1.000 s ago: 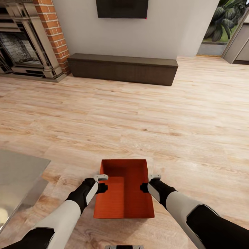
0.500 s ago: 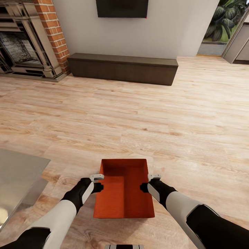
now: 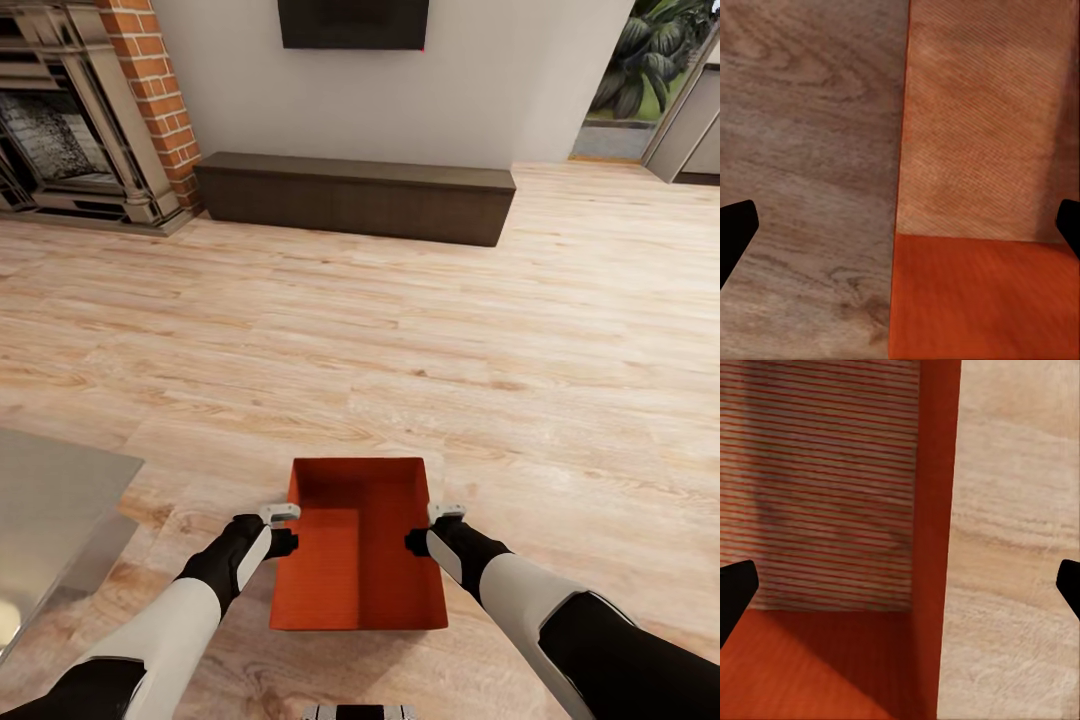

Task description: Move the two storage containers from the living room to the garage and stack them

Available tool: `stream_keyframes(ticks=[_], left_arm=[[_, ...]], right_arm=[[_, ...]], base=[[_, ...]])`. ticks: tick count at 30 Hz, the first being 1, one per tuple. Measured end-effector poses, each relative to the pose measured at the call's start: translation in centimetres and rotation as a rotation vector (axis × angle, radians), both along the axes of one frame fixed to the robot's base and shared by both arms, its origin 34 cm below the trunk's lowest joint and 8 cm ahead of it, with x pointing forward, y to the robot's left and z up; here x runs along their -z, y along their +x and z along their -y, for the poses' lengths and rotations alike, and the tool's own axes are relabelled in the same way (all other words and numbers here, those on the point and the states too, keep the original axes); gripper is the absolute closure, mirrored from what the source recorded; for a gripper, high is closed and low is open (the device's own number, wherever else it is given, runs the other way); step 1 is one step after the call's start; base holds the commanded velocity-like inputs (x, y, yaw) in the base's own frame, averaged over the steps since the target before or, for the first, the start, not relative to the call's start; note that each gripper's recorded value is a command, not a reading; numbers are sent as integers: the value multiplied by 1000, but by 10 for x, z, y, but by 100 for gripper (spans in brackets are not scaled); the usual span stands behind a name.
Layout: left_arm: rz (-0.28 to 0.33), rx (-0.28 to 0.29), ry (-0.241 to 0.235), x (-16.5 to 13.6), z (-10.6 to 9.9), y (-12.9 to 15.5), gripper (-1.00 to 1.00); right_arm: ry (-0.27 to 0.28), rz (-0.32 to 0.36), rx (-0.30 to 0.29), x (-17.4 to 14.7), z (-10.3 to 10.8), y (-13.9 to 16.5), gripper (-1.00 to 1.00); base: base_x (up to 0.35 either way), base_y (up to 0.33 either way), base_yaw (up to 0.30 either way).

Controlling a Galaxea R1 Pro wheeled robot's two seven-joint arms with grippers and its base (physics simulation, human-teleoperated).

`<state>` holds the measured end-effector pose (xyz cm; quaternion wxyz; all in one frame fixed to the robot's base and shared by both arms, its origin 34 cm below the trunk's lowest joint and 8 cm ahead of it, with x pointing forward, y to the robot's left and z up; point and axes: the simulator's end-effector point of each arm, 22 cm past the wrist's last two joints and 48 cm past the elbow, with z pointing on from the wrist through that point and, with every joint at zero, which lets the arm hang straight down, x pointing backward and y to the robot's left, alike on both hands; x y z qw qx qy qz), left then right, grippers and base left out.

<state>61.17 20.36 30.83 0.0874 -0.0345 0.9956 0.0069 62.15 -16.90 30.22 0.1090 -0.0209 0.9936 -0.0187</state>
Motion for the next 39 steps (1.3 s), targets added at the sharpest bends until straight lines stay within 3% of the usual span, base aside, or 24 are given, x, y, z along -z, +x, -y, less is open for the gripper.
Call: stream_keyframes(ticks=[10, 26, 39], left_arm=[[-3, 1, 2, 22, -1, -6, -100], [-31, -2, 2, 31, -1, -20, -100], [-5, -6, 5, 32, -3, -17, -100]], right_arm=[[-1, 2, 1, 21, 1, -4, -100], [-1, 6, 2, 21, 1, -3, -100], [-1, 7, 2, 21, 1, -3, -100]], base=[[0, 0, 0], [0, 0, 0], [0, 0, 0]])
